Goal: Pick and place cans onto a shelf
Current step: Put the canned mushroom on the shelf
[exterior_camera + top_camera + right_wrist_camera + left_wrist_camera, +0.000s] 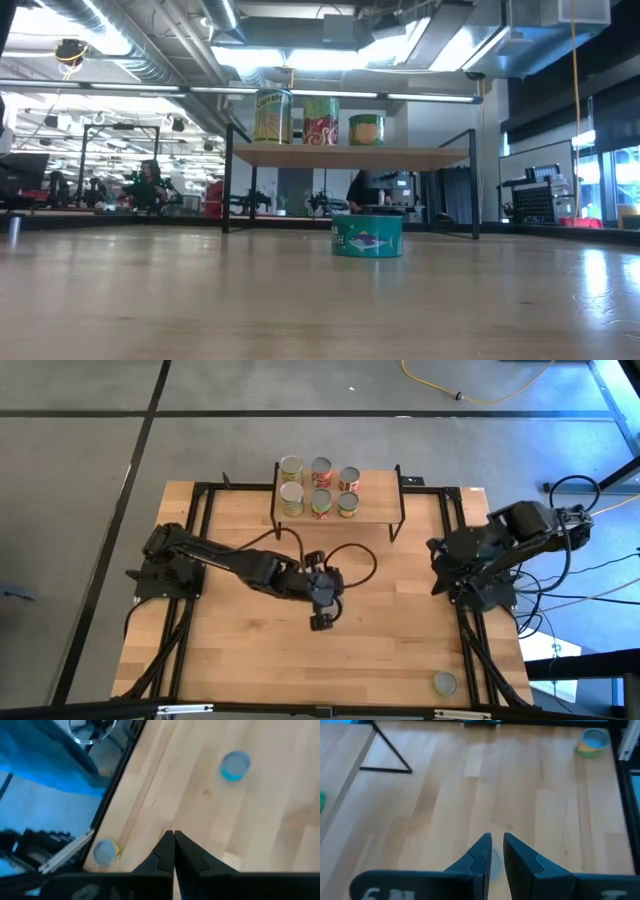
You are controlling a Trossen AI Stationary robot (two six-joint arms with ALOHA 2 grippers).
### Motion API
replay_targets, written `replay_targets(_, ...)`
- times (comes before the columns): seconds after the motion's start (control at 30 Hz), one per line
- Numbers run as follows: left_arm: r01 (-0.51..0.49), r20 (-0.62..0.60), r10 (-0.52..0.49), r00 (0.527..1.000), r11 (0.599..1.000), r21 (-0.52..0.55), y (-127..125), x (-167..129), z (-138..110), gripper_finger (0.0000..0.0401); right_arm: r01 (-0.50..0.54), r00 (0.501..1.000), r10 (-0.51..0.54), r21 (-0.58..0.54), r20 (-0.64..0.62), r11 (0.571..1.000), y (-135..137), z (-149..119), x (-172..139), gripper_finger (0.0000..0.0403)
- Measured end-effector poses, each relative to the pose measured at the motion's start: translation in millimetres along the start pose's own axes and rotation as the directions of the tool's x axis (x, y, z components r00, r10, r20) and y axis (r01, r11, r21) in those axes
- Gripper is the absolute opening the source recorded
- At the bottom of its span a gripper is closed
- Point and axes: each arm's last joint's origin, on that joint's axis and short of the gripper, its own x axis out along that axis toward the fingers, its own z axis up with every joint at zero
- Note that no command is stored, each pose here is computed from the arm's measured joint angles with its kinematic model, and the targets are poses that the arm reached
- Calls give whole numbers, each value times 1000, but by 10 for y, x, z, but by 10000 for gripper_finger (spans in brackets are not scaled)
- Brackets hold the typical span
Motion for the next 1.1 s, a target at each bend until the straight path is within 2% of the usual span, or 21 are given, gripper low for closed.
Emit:
replay_targets(0.13, 27, -3, -27, 1000, 1000, 8, -77, -167, -35, 43, -31, 998, 31, 9, -53, 999, 58, -170, 215, 6)
replay_targets(0.3, 16, 34, -17, 999, 1000, 25, -143, -429, -49, 43, -40, 991, 54, 117, -119, 992, 86, -334, 549, 6)
replay_targets(0.37, 1, 5, -1, 1000, 998, 58, -180, -515, -120, 43, -44, 988, 64, 140, -144, 989, 110, -380, 681, 6)
replay_targets(0.43, 13, 41, -15, 999, 999, 52, -209, -590, -95, 43, -55, 985, 79, 151, -155, 987, 142, -412, 802, 6)
replay_targets(0.53, 22, 28, -24, 999, 998, 65, -273, -698, -158, 43, -64, 981, 92, 159, -171, 985, 187, -444, 965, 6)
replay_targets(0.7, 36, 50, -39, 998, 998, 56, -404, -795, -204, 43, -54, 964, 100, 185, -248, 981, 261, -521, 1196, 6)
replay_targets(0.9, 54, 58, -57, 997, 997, 47, -497, -866, -248, 43, 14, 936, 87, 284, -341, 959, 251, -625, 1411, 6)
replay_targets(1.1, 73, 55, -75, 996, 997, 41, -565, -907, -285, 43, 59, 912, 104, 379, -396, 924, 235, -684, 1541, 38)
